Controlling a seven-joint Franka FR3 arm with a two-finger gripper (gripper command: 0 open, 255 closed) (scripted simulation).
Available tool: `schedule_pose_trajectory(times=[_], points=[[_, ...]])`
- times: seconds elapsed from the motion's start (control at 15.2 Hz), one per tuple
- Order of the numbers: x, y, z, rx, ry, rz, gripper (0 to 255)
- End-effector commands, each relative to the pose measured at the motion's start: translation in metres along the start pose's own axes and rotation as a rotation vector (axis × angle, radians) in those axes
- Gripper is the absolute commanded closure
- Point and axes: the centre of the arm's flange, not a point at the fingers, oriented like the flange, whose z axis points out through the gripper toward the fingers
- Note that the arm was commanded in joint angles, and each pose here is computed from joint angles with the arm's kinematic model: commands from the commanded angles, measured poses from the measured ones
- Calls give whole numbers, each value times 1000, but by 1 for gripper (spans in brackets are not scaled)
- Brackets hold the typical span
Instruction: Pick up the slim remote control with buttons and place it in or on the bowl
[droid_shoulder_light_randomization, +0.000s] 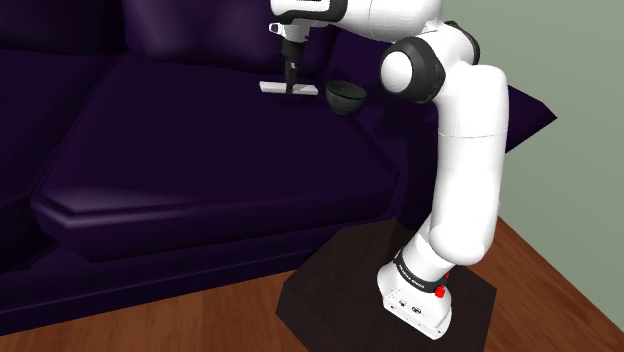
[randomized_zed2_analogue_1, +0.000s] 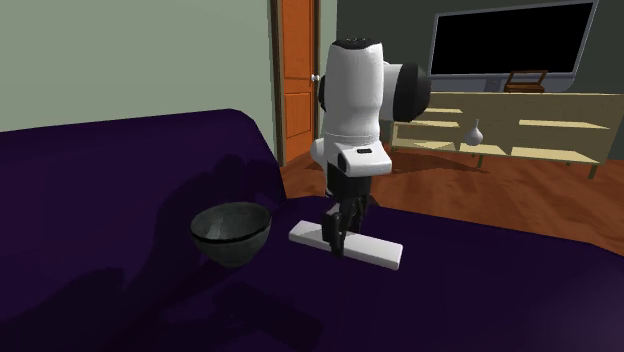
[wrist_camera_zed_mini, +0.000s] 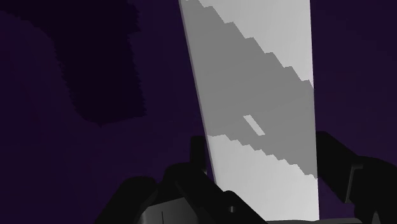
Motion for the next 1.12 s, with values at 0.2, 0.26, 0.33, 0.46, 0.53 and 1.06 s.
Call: schedule_pose_trajectory(times=[0.2, 0.26, 0.33, 0.46, 0.53, 1.06], points=[[0, 0, -27, 0, 0, 0, 255], [0, 0, -32, 0, 0, 0, 255], [0, -1, -37, 0, 0, 0, 255], [0, -1, -48, 0, 0, 0, 255], [0, -1, -53, 0, 0, 0, 255], [0, -2, -91, 0, 0, 0, 255]])
